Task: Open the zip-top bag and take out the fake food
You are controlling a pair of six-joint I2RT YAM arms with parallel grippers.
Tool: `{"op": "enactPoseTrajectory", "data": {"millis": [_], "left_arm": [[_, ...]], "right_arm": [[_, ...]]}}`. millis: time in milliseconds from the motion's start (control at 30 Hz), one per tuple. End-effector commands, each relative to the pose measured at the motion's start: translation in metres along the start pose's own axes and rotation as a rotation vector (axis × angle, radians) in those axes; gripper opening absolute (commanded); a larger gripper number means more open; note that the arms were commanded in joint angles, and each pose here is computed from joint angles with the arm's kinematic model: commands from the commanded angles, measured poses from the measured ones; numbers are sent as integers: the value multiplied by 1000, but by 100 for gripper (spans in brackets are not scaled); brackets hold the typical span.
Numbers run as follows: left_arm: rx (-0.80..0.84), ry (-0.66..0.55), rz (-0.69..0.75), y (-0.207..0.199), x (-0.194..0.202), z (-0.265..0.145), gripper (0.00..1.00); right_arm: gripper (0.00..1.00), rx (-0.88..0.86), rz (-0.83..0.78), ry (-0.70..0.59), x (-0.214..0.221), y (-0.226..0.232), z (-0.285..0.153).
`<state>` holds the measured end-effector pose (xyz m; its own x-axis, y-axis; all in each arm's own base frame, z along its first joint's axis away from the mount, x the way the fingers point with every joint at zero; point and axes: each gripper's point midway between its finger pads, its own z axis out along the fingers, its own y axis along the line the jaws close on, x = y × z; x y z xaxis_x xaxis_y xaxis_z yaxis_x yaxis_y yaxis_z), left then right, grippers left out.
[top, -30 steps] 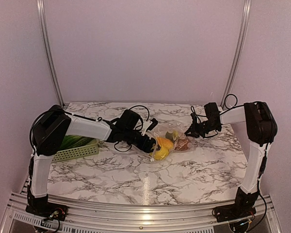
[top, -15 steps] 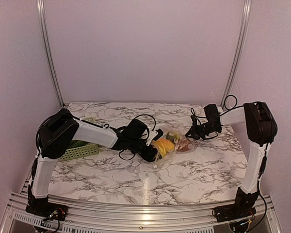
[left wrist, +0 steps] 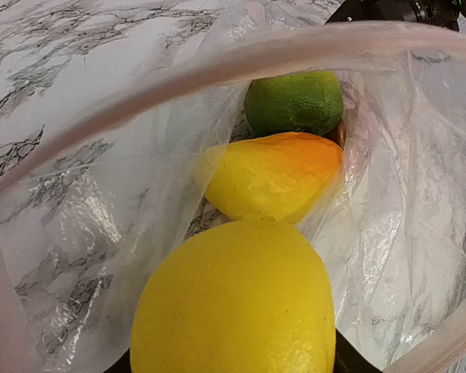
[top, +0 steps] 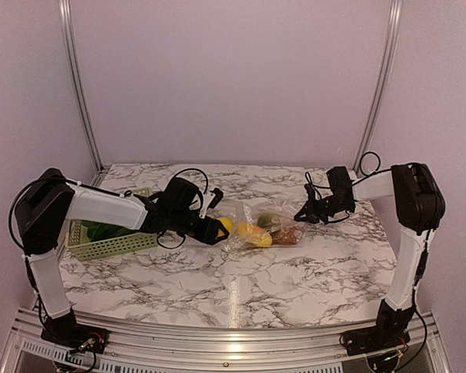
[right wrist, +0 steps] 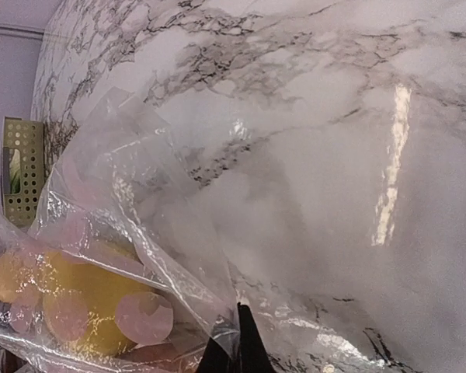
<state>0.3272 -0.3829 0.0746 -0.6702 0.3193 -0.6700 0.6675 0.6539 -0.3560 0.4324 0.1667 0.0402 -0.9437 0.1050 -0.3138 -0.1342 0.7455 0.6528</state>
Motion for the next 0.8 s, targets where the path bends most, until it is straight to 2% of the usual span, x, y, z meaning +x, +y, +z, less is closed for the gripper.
{"op": "enactPoseTrajectory", "data": {"millis": [0,167,400,500,600,767], "left_arm": [[-84,-39,-96,13,-6,-42,50],[-120,-97,-218,31,-6,-75,55],[-59,-194,-320,23,-21,-97,52],[-154,-269,-450,52,-22,-131,50],[-270,-318,-607,93,-5,-171,51],[-492,-271,-784,145,50,-225,51]], "right_arm": [[0,31,-10,-55,-12,-7,-14],[0,19,-11,-60,-12,-6,-13],[0,-6,-8,-61,-11,-1,-14],[0,-9,-7,-66,-12,1,-15],[0,-15,-9,-70,-11,2,-16],[0,-10,-17,-65,-8,3,-18]]}}
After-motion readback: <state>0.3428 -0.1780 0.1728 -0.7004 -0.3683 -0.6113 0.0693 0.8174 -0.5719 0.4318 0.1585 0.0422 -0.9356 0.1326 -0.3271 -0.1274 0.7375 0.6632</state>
